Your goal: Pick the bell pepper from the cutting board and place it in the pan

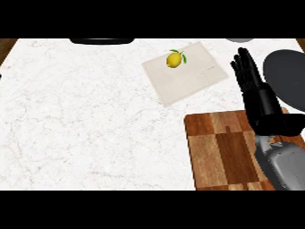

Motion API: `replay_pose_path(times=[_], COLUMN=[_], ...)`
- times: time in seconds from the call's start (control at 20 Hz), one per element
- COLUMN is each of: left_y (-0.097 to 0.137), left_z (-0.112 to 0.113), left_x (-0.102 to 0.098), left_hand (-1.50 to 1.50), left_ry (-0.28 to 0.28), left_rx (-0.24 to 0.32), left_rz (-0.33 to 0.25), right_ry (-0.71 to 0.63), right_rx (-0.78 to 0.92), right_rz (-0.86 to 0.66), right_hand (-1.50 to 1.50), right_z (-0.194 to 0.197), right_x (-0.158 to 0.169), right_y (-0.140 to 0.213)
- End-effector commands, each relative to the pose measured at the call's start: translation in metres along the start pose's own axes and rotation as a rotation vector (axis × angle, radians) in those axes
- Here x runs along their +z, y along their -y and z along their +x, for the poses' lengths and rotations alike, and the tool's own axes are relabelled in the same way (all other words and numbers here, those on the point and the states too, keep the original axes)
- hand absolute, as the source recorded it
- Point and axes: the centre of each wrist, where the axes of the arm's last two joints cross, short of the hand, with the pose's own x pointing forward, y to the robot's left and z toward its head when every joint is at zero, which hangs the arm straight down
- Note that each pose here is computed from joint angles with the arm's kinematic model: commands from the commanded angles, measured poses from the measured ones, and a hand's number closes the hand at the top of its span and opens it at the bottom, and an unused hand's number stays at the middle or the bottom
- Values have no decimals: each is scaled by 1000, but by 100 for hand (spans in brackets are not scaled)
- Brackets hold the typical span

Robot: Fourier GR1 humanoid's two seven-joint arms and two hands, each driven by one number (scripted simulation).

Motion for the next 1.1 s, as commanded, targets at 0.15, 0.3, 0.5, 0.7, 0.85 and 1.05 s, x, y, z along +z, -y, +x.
replay_pose_path(times=[0.15, 0.3, 0.5, 0.7, 0.85, 1.05], left_y=[19, 47, 40, 47, 43, 49], left_z=[-8, -15, -31, -29, -38, -31], left_x=[2, 14, 18, 11, 13, 2], left_hand=[0, 0, 0, 0, 0, 0], left_ry=[-78, -151, -218, -204, -199, -199], left_rx=[106, 202, 225, 213, 224, 206], left_rz=[-79, -155, -135, -166, -156, -182], right_ry=[-119, -218, 167, 291, 260, 223], right_rx=[73, 194, 412, 547, 638, 874], right_rz=[568, 803, 584, 519, 636, 762], right_hand=[150, 150, -150, -150, -150, -150], right_z=[-9, -30, 16, 37, 78, 132], right_x=[25, 58, 51, 63, 69, 52], right_y=[32, 63, 149, 219, 251, 261])
